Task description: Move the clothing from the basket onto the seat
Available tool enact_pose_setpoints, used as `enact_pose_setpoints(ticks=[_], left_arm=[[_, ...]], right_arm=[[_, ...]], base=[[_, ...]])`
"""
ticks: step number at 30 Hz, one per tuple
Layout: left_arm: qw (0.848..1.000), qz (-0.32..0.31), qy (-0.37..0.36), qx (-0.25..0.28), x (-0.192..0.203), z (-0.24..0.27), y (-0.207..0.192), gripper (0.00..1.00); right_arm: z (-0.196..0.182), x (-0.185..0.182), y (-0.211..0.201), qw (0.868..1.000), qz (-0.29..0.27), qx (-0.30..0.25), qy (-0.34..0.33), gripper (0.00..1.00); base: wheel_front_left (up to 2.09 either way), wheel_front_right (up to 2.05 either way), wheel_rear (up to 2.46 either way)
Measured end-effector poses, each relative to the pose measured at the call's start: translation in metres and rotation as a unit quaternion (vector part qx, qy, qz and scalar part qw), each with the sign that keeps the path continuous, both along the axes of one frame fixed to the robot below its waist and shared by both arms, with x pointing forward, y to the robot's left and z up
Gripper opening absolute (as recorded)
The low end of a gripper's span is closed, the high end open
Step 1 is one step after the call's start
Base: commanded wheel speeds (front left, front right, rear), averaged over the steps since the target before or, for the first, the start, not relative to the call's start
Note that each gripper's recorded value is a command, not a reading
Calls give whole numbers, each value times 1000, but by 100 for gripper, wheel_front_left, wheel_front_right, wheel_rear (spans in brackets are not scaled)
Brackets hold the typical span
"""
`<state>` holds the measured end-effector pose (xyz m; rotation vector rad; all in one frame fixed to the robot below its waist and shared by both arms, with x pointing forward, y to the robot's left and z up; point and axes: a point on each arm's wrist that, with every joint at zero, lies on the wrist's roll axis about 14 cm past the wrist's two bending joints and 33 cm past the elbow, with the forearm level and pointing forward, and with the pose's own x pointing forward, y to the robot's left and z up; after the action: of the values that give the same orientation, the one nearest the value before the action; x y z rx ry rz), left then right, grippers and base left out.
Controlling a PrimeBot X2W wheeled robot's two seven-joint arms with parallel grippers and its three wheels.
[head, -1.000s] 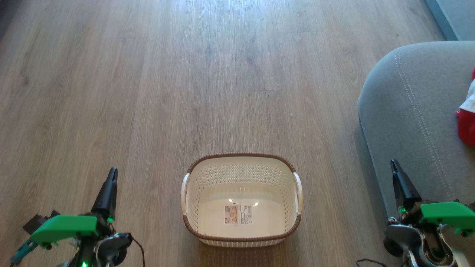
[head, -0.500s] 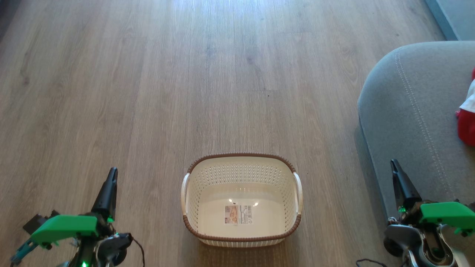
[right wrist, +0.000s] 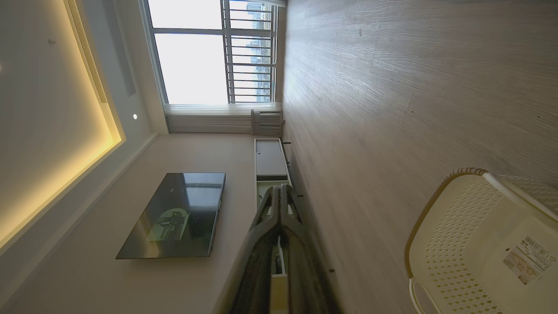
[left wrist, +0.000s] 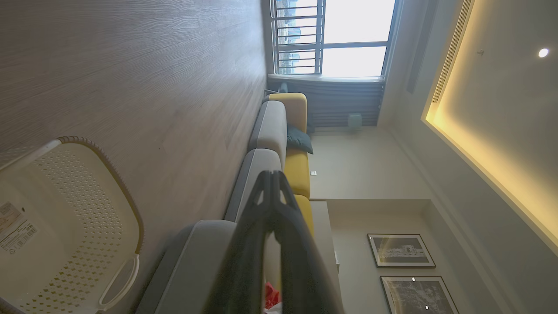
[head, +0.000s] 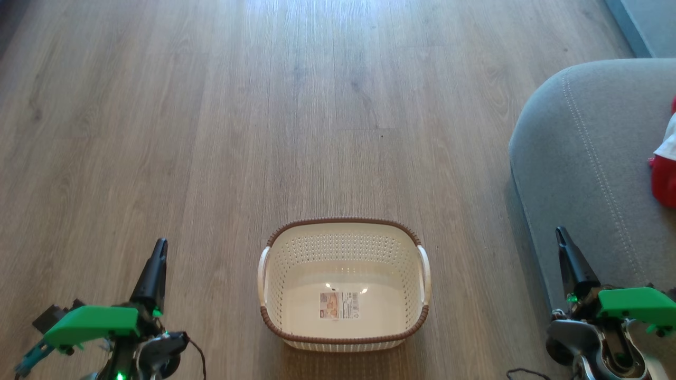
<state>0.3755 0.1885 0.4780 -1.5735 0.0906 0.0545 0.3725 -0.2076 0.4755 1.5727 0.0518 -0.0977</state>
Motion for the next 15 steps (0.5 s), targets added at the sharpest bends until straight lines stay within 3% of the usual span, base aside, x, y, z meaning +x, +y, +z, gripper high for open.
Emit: enact_pose_setpoints(ticks=[15], left_arm=[[1000,0,0,0,0,0,0,0]], right_arm=[[0,0,0,1000,0,0,0,0]], base=[[0,0,0]])
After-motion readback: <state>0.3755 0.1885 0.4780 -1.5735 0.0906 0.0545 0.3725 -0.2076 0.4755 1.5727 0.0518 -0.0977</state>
